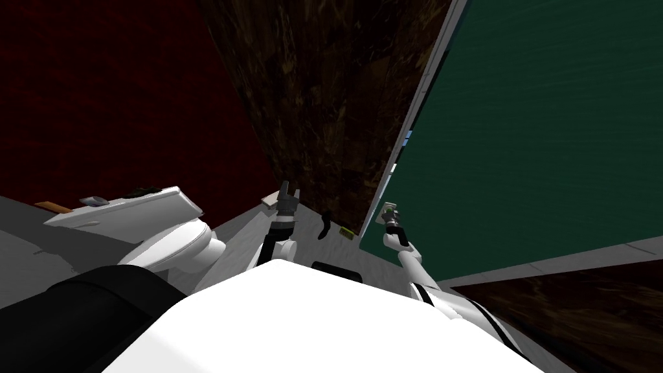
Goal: Pull the door open
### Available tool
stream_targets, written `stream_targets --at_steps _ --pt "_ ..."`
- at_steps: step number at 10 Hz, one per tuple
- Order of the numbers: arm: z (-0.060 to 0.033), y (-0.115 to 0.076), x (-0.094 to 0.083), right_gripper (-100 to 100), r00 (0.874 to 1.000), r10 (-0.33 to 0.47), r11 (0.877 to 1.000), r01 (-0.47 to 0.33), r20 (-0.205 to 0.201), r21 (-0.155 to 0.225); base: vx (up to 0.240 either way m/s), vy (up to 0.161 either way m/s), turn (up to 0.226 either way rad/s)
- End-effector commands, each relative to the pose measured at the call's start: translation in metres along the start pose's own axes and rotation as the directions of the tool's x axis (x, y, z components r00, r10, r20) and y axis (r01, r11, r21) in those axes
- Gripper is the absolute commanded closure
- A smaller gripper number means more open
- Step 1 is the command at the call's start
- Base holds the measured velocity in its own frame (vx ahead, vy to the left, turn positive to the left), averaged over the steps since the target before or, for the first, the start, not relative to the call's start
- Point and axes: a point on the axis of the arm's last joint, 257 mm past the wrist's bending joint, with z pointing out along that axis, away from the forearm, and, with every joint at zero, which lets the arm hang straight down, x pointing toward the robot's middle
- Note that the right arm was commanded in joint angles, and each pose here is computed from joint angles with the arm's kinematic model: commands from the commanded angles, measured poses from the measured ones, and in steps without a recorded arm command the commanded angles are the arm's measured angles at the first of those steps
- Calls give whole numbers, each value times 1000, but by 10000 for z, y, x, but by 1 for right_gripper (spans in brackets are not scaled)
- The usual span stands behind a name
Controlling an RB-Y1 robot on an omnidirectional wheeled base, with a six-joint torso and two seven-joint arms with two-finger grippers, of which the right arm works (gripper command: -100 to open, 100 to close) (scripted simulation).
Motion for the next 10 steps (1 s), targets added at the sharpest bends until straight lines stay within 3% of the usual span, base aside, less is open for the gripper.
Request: stream_targets --at_steps 1,6,8,9,10 --pt "-6 1 -15 100 999 34 999 -34 3 -1 -23 -11 31" --pt "-14 42 -81 100 984 178 984 -178 17 -12 -32 -17 56" --pt "-20 67 -122 100 966 256 967 -256 24 -21 -32 -21 73" --pt "-20 67 -122 100 964 266 964 -266 23 -21 -29 -19 42" --pt "-24 79 -141 100 951 308 951 -307 26 -25 -30 -17 58"
